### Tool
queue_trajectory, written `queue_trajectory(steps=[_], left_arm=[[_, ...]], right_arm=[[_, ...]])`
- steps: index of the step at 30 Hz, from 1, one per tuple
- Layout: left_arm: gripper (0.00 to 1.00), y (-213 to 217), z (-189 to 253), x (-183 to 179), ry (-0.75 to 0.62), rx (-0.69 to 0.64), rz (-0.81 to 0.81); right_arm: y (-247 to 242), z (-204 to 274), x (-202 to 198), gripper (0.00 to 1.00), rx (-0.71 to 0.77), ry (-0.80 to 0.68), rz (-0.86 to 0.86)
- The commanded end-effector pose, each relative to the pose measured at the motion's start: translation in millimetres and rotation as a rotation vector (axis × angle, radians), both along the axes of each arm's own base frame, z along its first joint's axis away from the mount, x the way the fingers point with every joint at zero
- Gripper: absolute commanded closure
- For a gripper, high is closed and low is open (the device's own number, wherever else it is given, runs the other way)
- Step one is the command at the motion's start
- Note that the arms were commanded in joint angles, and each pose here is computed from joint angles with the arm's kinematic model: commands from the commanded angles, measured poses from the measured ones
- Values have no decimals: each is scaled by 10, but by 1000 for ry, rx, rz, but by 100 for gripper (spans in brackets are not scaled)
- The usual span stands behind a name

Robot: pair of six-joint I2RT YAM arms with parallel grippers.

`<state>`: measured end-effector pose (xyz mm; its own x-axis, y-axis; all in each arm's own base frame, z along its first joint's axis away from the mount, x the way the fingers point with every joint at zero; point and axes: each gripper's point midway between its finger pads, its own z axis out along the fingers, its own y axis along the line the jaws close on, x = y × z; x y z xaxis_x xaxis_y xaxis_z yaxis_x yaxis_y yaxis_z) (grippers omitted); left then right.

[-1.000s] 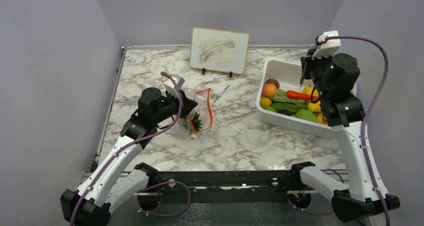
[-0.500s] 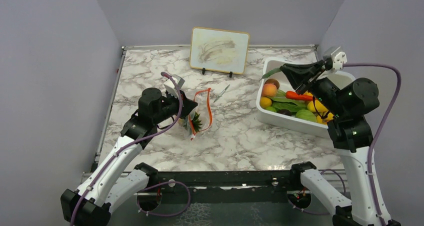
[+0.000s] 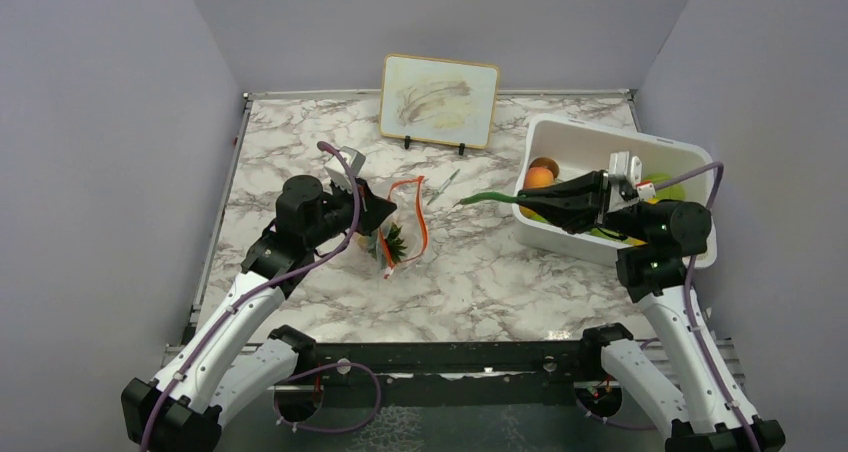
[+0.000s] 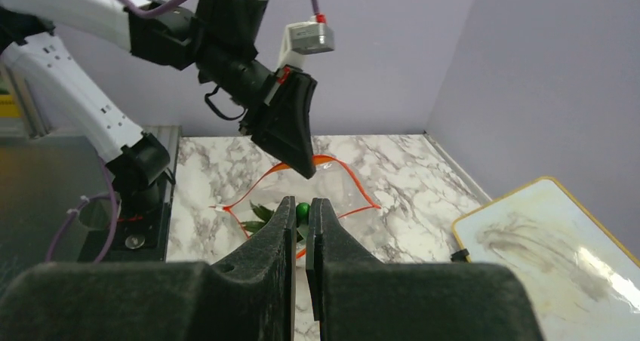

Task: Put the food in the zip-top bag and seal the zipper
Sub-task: Place the fake vegetable in the zipper food storage bag.

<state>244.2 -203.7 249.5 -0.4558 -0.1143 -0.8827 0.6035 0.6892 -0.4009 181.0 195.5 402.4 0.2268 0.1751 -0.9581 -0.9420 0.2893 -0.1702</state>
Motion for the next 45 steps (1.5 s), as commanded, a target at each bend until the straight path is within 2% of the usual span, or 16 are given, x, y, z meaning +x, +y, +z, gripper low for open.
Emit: queue_trajectory(steps=[1, 12, 25, 35, 45], left_arm=[[100, -49, 191, -21, -24, -56, -22], [100, -24, 304, -87, -30, -64, -24], [100, -80, 346, -190, 0, -102, -67], [100, -70, 387, -288, 9, -99, -91], [100, -58, 396, -289, 7, -94, -86]], right_arm=[[36, 62, -404, 99, 3, -239, 136], [175, 42, -592, 99, 25, -300, 263], [805, -186, -794, 99, 1, -398, 459], [1074, -407, -482, 99, -117, -546, 366], [1106, -713, -372, 99, -275, -501, 348]])
